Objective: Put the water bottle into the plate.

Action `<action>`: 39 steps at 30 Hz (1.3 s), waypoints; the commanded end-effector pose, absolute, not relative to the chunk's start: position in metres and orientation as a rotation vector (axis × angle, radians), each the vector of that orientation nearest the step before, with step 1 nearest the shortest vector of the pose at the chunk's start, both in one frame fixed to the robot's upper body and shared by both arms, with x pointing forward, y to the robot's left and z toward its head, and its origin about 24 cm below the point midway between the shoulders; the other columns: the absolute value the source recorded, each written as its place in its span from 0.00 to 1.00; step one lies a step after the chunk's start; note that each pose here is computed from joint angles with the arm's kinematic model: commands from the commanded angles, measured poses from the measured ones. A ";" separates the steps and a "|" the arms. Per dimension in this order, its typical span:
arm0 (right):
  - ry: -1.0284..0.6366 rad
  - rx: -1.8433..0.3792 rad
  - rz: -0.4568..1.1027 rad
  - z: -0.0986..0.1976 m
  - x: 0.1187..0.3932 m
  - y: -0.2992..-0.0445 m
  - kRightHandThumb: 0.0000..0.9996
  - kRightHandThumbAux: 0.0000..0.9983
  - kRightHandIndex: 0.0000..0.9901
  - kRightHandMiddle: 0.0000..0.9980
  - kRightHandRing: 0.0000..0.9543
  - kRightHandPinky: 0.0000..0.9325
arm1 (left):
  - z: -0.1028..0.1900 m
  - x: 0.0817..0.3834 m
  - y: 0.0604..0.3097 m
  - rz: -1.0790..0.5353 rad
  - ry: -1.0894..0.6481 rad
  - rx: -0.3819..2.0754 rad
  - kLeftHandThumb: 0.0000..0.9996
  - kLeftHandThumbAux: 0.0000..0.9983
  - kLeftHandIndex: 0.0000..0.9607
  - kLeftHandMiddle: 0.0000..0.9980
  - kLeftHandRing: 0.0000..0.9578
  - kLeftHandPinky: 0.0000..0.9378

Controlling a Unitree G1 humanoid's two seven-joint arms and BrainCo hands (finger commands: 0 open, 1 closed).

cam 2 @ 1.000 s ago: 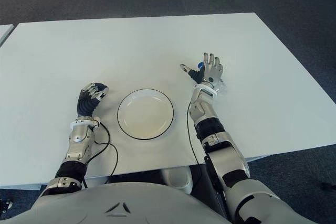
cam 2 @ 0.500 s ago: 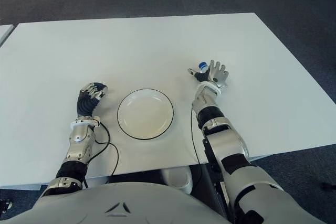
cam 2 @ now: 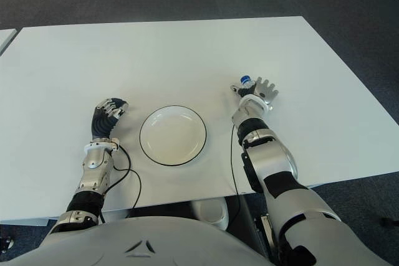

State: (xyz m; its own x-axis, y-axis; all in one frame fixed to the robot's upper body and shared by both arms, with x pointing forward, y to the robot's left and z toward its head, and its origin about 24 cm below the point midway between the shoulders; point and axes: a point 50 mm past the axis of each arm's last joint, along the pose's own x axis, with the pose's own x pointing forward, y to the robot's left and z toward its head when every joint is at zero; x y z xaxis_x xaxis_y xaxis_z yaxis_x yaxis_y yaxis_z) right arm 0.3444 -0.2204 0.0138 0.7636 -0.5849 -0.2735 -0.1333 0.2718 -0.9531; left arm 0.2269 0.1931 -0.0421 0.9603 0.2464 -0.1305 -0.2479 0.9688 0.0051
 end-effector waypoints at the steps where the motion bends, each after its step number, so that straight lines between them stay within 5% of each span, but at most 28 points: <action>1: 0.892 -1.200 -0.232 -0.024 0.316 -0.221 0.38 0.33 0.00 0.00 0.00 0.00 | -0.067 0.206 0.195 0.293 0.289 -0.037 0.71 0.72 0.44 0.42 0.43 0.44; 14: 0.994 -1.124 -0.225 -0.038 0.303 -0.220 0.28 0.41 0.00 0.00 0.00 0.00 | -0.067 0.205 0.196 0.303 0.298 -0.032 0.71 0.72 0.44 0.43 0.44 0.45; 21: 0.997 -1.061 -0.272 -0.039 0.301 -0.220 0.32 0.48 0.00 0.00 0.00 0.02 | -0.066 0.205 0.196 0.304 0.294 -0.030 0.71 0.72 0.44 0.43 0.44 0.45; 24: 0.980 -1.049 -0.301 -0.038 0.301 -0.222 0.34 0.52 0.00 0.00 0.01 0.10 | -0.066 0.205 0.196 0.305 0.292 -0.027 0.71 0.72 0.44 0.44 0.44 0.45; 30: 0.964 -1.050 -0.306 -0.040 0.299 -0.230 0.37 0.61 0.28 0.16 0.16 0.30 | -0.066 0.205 0.195 0.302 0.285 -0.022 0.71 0.72 0.44 0.44 0.45 0.46; 31: 0.959 -1.044 -0.307 -0.041 0.298 -0.231 0.49 0.65 0.34 0.23 0.23 0.35 | -0.066 0.205 0.195 0.301 0.286 -0.021 0.71 0.72 0.44 0.44 0.45 0.46; 34: 0.931 -1.010 -0.320 -0.045 0.296 -0.231 0.63 0.69 0.40 0.34 0.35 0.45 | -0.066 0.205 0.196 0.297 0.288 -0.019 0.71 0.72 0.44 0.45 0.45 0.46; 39: 0.892 -0.983 -0.338 -0.045 0.296 -0.231 0.68 0.71 0.43 0.52 0.55 0.62 | -0.065 0.205 0.197 0.291 0.289 -0.017 0.71 0.72 0.44 0.45 0.46 0.47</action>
